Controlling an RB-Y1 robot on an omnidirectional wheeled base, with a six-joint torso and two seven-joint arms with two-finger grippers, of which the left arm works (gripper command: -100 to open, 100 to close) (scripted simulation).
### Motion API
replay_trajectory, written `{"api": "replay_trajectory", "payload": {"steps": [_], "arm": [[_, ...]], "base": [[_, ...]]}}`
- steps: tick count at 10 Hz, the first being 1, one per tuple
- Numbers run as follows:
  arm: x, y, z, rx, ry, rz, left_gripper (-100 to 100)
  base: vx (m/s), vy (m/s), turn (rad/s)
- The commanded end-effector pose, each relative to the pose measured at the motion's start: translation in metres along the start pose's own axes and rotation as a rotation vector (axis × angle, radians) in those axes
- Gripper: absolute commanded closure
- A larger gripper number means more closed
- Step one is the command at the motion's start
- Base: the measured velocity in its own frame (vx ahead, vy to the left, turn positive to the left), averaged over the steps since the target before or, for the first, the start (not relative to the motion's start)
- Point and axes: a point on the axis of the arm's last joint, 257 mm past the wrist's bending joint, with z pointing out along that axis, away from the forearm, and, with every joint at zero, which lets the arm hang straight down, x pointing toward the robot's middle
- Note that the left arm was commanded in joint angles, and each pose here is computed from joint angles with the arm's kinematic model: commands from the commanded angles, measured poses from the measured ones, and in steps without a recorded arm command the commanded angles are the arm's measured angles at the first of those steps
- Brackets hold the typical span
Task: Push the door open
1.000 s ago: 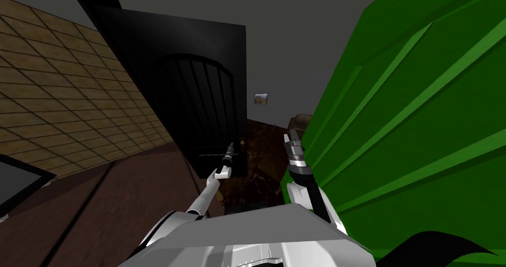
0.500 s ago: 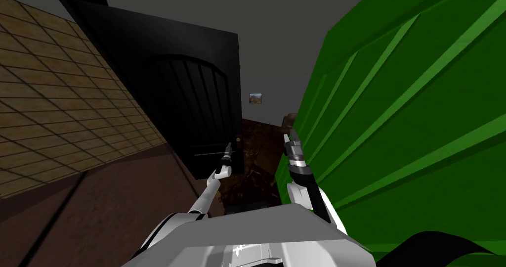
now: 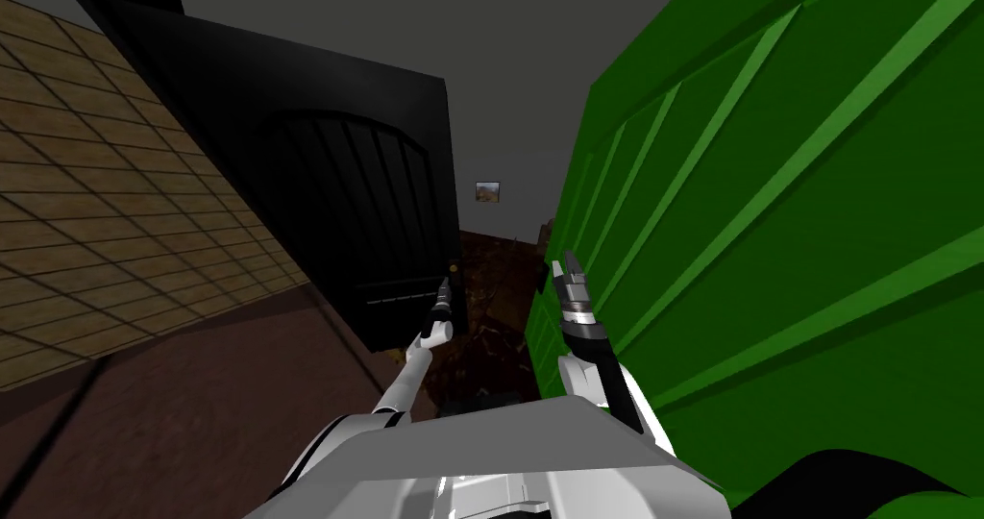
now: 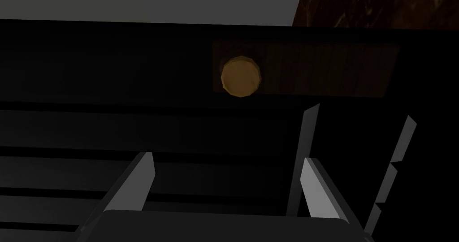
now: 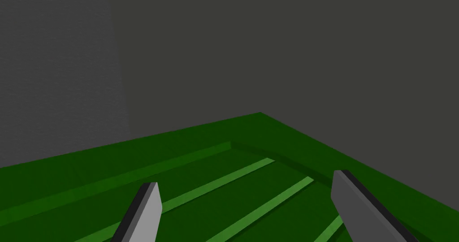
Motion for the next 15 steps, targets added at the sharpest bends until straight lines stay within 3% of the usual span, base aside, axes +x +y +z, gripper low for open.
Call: {"api": "replay_trajectory", "payload": {"steps": [1, 4, 6, 11, 12, 13, 15], "arm": [[-0.013, -0.001, 0.0019, 0.005, -0.009, 0.021, -100], [-0.032, -0.004, 0.0043, 0.014, -0.026, 0.052, -100], [-0.034, -0.004, 0.0042, 0.016, -0.030, 0.054, -100], [-0.003, 0.001, -0.0016, 0.008, -0.017, 0.000, -100], [-0.009, -0.001, -0.0008, 0.011, -0.020, 0.007, -100], [-0.009, -0.001, -0.0008, 0.011, -0.020, 0.007, 100], [-0.009, -0.001, -0.0008, 0.011, -0.020, 0.007, 100]], "base": [[0.056, 0.066, 0.017], [0.179, 0.095, -0.013], [0.246, 0.013, -0.018], [0.183, -0.040, -0.023], [0.062, -0.024, 0.000], [-0.008, 0.002, 0.002], [-0.025, 0.007, -0.007]]}}
